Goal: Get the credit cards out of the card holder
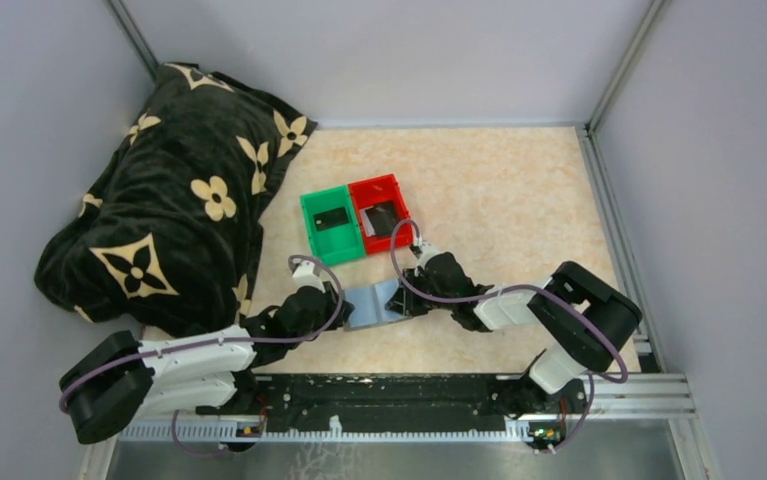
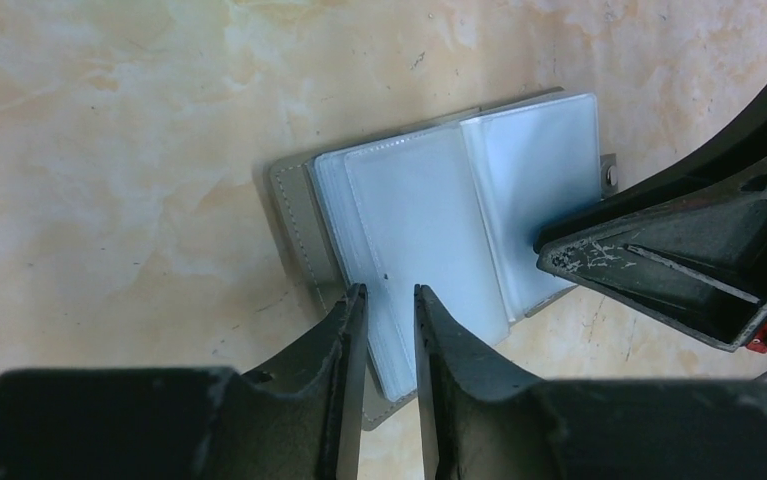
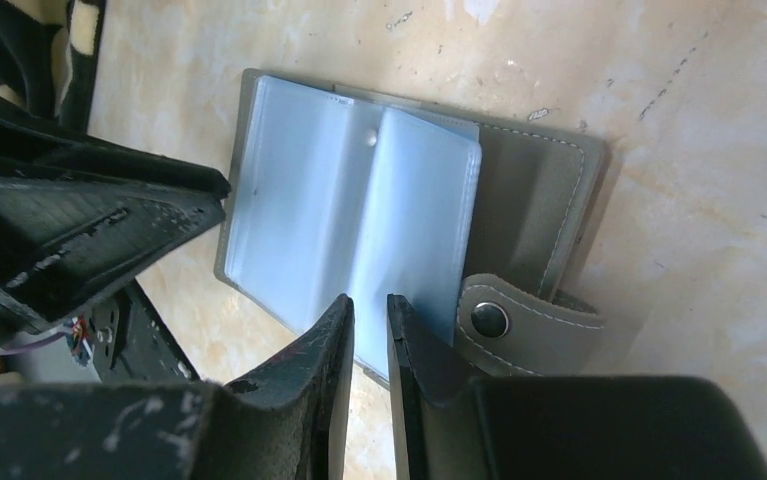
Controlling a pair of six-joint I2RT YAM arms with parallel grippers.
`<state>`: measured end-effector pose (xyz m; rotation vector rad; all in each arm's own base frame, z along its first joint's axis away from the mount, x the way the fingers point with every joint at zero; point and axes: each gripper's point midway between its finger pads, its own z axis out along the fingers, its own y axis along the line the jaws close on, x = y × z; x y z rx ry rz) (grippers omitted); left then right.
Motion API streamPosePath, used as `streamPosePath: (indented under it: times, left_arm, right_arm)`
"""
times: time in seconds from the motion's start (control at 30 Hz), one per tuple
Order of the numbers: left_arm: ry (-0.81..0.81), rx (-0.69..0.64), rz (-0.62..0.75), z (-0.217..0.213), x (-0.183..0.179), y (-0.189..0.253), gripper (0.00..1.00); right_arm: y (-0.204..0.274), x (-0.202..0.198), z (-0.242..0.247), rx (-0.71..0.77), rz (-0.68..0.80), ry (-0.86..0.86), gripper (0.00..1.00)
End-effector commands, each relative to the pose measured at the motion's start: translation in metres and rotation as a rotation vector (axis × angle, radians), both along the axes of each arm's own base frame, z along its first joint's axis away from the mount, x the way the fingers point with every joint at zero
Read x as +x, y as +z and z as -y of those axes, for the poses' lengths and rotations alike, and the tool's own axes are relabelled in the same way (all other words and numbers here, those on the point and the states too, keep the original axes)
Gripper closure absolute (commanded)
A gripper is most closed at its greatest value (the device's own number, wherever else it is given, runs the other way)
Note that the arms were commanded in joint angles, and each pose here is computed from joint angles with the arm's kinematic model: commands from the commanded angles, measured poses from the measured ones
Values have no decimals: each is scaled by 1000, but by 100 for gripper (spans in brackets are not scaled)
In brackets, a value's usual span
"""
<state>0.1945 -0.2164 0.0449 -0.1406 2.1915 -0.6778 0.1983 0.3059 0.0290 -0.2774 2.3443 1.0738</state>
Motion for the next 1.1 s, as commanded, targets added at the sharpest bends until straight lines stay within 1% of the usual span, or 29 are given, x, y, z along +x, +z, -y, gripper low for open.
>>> streamPosePath:
  times: [0.0,0.17,0.37,0.5,0.7,1.07]
  left_arm:
    - [-43,-62,-13,16,-3,0,70]
    - [-65,-80,-27,24,-4,-4,66]
    - [-29,-30,-60,15,-4,-12,64]
    - [-5,-26,-42,6,-4,-5,62]
    - [25,-1,-19,-4,-2,-3,61]
    - [-39,-37,-81,19,-6,-18,61]
  right_arm:
    - [8,3,-8,49,35,10,81]
    - [5,1,-6,45,29,9,81]
    - [5,0,-6,48,26,9,81]
    - [4,0,-6,47,26,10,81]
    - [1,-1,-7,48,20,15,81]
    - [0,-3,-4,47,15,11,81]
